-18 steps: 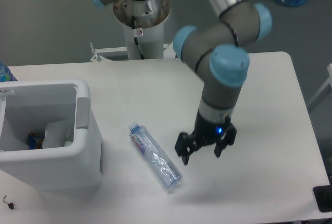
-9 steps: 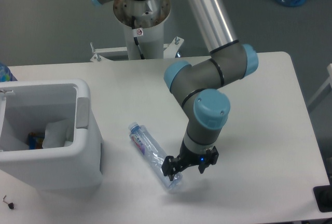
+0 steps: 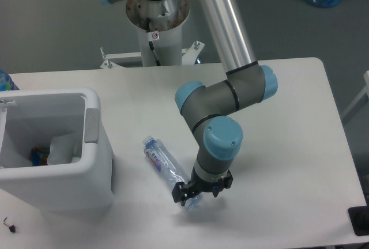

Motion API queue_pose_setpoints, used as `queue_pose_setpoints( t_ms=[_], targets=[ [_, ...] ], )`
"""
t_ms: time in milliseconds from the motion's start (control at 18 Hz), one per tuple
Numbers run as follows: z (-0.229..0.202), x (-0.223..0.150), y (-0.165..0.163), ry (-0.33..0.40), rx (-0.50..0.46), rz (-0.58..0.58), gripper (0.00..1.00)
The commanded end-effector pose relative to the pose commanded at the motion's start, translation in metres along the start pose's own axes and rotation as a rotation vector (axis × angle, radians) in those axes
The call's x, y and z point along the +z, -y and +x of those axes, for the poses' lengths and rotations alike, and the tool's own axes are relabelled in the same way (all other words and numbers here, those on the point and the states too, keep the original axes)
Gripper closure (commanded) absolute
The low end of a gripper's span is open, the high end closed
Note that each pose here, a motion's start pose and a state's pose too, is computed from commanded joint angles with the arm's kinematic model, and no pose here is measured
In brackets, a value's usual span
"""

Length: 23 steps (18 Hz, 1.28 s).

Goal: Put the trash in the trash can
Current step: 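Close the gripper on the bottle's cap end and lift it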

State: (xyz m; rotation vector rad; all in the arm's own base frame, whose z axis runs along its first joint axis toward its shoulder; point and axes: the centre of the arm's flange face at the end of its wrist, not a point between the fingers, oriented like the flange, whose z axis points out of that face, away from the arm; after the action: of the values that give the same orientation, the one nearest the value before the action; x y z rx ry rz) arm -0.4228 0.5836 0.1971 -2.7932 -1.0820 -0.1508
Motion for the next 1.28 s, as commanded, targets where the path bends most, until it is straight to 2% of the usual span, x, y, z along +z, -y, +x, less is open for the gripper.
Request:
queue_pose_setpoints(
  t_ms=[167, 222, 389, 556, 667, 889, 1000, 1167, 1278],
  targets=[
    [0.007, 0.006, -0.002, 0.006, 0.006, -0.01, 0.0],
    [0.007, 0.007, -0.002, 0.007, 0.005, -0.012, 0.04],
    [0.008, 0.006, -0.003, 0.013, 0.007, -0.014, 0.33],
    [0.014, 0.005, -0.005, 0.011, 0.015, -0.015, 0.41],
    [0.014, 0.003, -0.005, 0.011, 0.015, -0.012, 0.44],
    [0.014, 0.001, -0.005, 0.01, 0.019, -0.009, 0.44],
    [0.016, -0.011, -0.004, 0.01, 0.03, 0.012, 0.44],
    [0.019, -0.057, 0.004, 0.016, 0.047, 0.09, 0.44],
    [0.021, -0.109, 0.009, 0.029, 0.12, 0.178, 0.44]
  ],
)
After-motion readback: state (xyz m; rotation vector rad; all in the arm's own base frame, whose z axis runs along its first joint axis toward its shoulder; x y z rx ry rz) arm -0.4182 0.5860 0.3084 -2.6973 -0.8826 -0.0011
